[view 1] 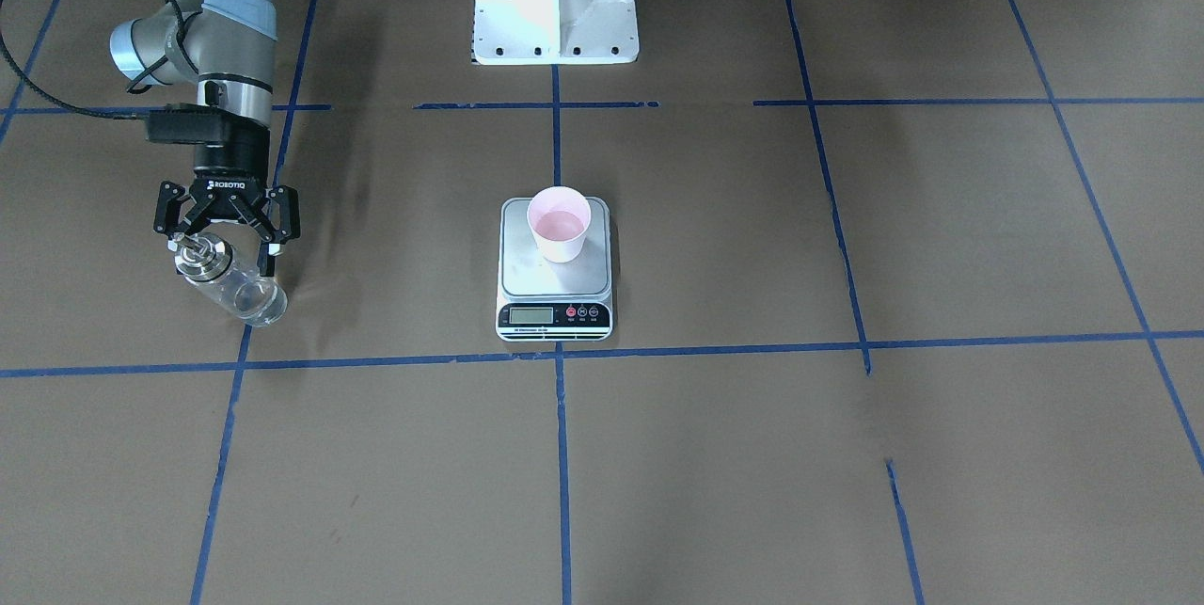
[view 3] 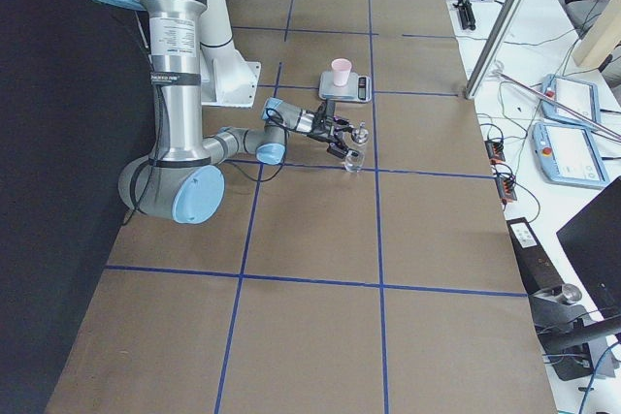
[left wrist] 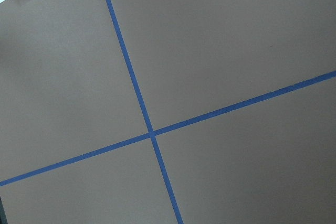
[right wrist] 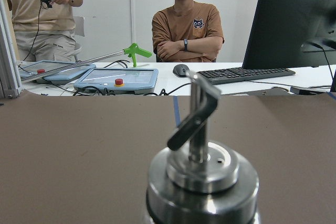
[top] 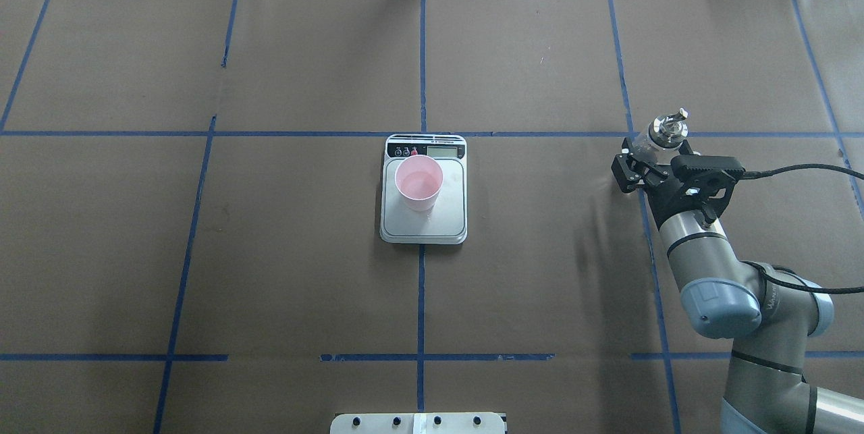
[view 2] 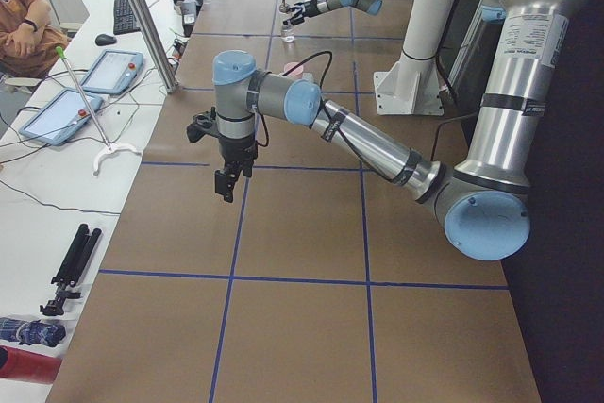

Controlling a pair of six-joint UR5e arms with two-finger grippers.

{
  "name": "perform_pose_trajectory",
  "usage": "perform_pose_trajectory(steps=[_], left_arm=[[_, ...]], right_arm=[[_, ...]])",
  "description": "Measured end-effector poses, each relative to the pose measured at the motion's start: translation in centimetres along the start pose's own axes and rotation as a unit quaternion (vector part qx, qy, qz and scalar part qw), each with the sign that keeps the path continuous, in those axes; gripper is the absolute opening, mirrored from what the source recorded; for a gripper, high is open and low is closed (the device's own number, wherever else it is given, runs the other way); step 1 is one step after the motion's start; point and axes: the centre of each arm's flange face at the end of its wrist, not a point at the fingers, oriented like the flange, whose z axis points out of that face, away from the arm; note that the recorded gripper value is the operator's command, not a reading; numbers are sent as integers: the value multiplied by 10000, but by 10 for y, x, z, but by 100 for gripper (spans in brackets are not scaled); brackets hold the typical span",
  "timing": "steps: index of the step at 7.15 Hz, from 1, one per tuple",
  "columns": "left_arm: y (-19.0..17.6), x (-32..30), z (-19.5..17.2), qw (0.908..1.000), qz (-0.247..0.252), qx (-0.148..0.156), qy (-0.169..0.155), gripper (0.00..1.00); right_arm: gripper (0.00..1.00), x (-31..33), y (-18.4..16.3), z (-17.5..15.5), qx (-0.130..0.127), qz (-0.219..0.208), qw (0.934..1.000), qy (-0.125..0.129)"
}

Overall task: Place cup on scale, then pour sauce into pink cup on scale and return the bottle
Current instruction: 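Lower the glass bottle with the right gripper onto the table, then open the right gripper and withdraw it from the glass bottle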

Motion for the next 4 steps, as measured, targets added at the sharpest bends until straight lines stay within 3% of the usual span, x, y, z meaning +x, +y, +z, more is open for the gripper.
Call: perform_pose_trajectory(steps=[4], left_arm=[[-1,0,-1,10000,5,7,-1,100]], right_arm=[[100,14,2,-33,-20,-109,9999,-121]])
